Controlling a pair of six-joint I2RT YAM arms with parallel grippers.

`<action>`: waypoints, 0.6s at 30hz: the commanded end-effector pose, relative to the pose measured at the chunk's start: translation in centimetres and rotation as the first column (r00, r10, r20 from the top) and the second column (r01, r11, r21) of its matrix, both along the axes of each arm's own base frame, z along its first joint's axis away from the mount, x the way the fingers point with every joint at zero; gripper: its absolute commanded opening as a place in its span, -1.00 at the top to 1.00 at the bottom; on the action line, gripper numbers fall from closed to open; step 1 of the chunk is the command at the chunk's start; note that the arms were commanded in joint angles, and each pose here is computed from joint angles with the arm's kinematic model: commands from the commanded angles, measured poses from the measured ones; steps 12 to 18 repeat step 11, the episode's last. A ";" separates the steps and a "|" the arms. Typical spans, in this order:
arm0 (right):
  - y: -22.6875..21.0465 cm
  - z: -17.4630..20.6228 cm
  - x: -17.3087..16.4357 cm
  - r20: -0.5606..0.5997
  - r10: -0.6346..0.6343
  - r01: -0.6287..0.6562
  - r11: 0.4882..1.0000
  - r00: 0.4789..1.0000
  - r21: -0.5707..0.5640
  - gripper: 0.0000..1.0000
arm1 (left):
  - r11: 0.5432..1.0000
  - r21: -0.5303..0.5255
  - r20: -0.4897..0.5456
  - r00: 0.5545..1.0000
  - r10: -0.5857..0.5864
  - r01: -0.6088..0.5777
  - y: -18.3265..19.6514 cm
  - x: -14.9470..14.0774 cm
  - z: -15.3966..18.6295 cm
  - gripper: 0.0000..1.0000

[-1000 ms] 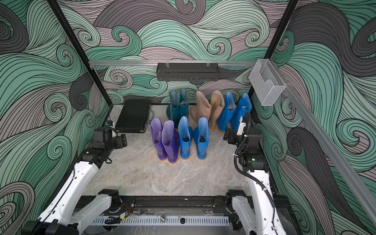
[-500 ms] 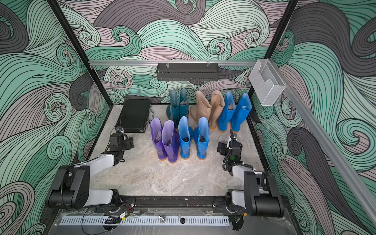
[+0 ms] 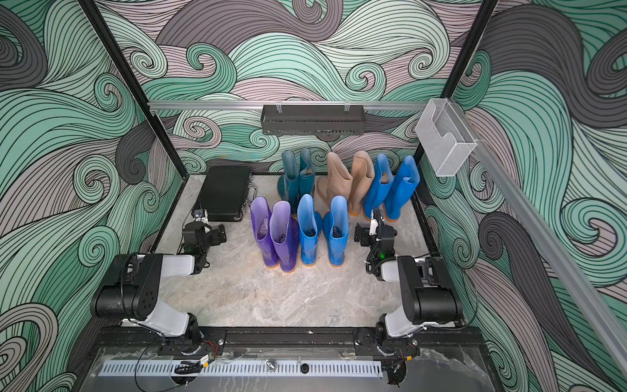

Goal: Match and arrange rain boots in pairs
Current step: Reset both arms

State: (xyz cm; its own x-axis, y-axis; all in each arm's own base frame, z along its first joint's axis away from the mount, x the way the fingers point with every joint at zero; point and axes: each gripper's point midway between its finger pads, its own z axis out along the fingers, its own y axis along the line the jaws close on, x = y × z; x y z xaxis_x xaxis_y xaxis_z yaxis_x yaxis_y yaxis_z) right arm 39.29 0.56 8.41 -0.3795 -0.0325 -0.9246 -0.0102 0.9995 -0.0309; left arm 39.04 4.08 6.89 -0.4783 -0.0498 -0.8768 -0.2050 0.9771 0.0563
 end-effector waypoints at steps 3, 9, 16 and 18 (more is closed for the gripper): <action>-0.1 0.7 0.5 0.018 0.008 -0.008 1.000 1.000 -0.015 -0.98 | 1.000 -0.020 0.044 0.999 0.000 0.001 0.1 0.8 1.5 -0.97; 0.1 0.5 0.6 0.008 0.005 -0.005 0.999 1.000 -0.034 -0.98 | 1.000 -0.019 0.044 0.999 0.000 0.001 0.1 0.8 1.6 -0.97; 0.1 0.7 0.5 0.014 0.003 -0.003 1.000 1.000 -0.029 -0.98 | 1.000 -0.019 0.045 0.999 0.000 0.001 0.1 0.7 1.6 -0.97; 0.1 0.7 0.5 0.014 0.003 -0.003 1.000 1.000 -0.029 -0.98 | 1.000 -0.019 0.045 0.999 0.000 0.001 0.1 0.7 1.6 -0.97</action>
